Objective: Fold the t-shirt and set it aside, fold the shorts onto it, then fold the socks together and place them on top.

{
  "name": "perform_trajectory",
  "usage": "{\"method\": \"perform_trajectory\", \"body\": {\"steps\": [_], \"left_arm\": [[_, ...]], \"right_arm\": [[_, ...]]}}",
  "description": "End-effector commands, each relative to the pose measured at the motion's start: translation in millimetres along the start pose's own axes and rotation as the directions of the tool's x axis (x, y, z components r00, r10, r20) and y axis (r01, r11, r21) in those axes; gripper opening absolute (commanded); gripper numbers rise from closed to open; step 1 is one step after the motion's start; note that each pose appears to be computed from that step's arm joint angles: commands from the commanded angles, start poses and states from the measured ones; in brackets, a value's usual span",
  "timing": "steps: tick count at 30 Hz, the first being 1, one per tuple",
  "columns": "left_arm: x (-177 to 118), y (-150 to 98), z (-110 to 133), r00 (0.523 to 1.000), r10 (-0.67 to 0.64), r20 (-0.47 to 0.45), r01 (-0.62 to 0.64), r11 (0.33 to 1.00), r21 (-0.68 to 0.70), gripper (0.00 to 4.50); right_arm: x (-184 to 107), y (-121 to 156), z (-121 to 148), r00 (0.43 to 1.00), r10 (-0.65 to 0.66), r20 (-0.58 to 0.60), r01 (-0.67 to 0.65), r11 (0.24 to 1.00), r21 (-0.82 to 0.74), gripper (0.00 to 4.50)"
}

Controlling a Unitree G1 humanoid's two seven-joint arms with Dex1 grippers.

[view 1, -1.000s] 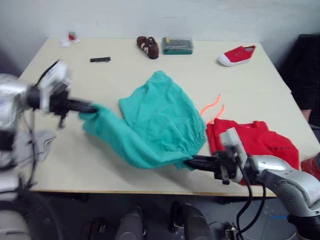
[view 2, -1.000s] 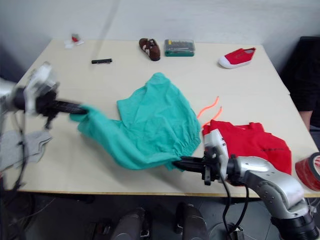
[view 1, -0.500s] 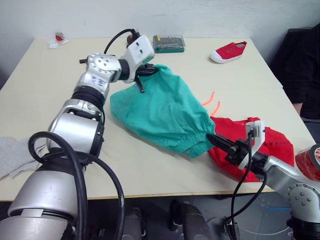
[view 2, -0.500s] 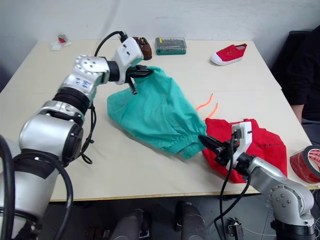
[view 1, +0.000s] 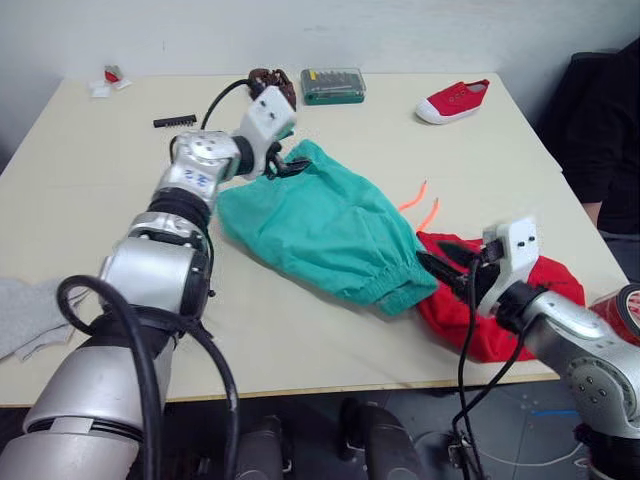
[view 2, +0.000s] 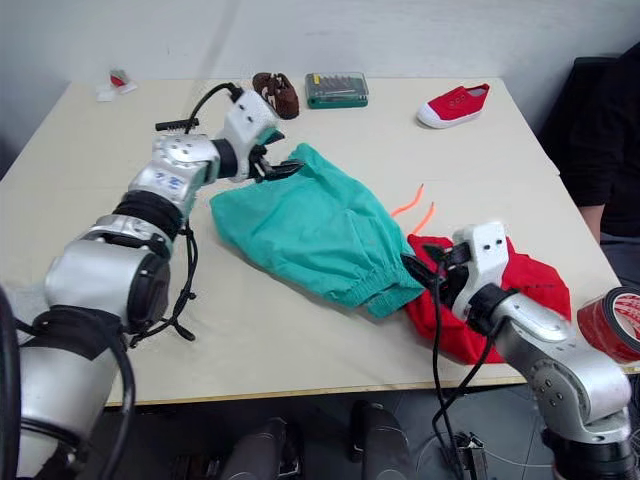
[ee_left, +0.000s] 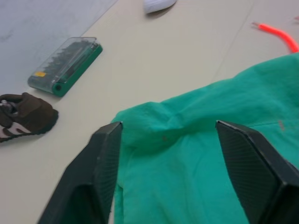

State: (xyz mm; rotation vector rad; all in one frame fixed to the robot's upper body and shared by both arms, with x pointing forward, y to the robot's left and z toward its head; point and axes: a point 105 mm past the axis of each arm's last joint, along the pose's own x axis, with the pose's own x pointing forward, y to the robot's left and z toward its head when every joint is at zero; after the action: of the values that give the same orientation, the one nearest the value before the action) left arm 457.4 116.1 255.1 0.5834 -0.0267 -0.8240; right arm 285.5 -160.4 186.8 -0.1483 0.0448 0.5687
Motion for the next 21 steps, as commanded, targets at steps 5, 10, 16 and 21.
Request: {"method": "perform_trajectory", "body": {"steps": [5, 10, 16, 21], "left_arm": [[-69, -13, -42, 0.963, -0.268, -0.038, 0.27, 0.946, 0.177, 4.49], [-88, -27, -75, 0.939, -0.304, -0.161, 0.339, 0.9, 0.276, 4.5], [-85, -36, -83, 0.935, -0.298, -0.192, 0.351, 0.858, 0.376, 4.5], [-70, -36, -82, 0.948, -0.233, -0.217, 0.312, 0.815, 0.489, 4.5]], "right_arm": [[-3, 58, 8, 0.973, 0.224, -0.053, -0.229, 0.912, -0.339, 2.88], [4, 74, -10, 0.946, 0.286, -0.15, -0.323, 0.855, -0.406, 3.24], [17, 74, -29, 0.951, 0.231, -0.208, -0.308, 0.776, -0.551, 4.47], [31, 70, -44, 0.963, 0.162, -0.217, -0.268, 0.689, -0.674, 4.47]]}}
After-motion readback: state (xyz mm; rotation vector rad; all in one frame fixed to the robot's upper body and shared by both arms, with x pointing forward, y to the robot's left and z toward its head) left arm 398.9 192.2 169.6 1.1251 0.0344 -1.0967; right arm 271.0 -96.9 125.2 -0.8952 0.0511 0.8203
